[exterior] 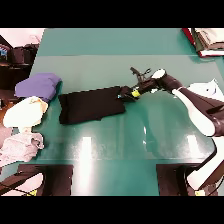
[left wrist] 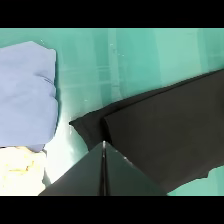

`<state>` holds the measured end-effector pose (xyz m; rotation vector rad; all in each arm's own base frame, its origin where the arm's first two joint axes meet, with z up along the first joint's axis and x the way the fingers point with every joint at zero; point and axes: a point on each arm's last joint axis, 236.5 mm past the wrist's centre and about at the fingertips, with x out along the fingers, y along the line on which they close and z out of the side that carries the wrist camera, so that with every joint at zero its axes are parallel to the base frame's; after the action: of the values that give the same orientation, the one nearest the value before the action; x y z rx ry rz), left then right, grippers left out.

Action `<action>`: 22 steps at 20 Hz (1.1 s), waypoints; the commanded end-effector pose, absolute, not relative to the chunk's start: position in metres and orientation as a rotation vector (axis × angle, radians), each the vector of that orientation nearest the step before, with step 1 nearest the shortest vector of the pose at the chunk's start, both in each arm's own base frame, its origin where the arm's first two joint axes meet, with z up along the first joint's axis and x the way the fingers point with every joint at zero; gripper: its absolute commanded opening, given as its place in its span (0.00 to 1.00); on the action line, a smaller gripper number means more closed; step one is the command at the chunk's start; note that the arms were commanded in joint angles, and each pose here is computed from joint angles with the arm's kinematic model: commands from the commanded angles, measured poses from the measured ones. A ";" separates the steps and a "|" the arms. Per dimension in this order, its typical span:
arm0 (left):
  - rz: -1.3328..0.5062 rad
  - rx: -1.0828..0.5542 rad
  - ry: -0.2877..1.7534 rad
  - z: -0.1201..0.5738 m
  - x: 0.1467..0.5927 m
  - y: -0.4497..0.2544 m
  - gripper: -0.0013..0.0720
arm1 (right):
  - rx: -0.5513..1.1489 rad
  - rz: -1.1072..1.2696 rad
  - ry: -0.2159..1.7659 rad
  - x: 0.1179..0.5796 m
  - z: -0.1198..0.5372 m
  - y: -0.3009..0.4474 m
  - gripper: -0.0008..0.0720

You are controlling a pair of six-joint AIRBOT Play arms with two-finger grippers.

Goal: Fold the shirts.

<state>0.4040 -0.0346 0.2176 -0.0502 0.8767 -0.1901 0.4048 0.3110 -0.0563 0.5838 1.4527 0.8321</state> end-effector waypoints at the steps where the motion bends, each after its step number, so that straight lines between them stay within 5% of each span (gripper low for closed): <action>1: -0.192 -0.051 0.876 0.218 0.404 -0.035 0.05 | 0.588 0.903 1.478 0.398 -0.066 0.353 0.81; 3: -0.193 -0.051 0.881 0.217 0.403 -0.035 0.05 | 0.566 0.939 1.480 0.393 -0.068 0.372 0.63; 5: -0.194 -0.050 0.887 0.216 0.402 -0.035 0.05 | 0.521 0.981 1.443 0.392 -0.065 0.382 0.02; 11: -0.222 -0.047 0.901 0.215 0.398 -0.041 0.05 | 0.428 0.954 1.307 0.423 -0.011 0.327 0.03; 17: -0.335 -0.077 0.891 0.220 0.394 -0.079 0.05 | 0.402 0.631 1.063 0.482 0.087 0.134 0.03; 22: -0.438 -0.056 0.893 0.206 0.390 -0.132 0.05 | 0.478 0.235 0.901 0.480 0.134 -0.051 0.03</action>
<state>0.3919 -0.1061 0.2118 -0.0510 0.8947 -0.3906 0.4922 0.0471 0.1120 0.4522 0.9714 0.4559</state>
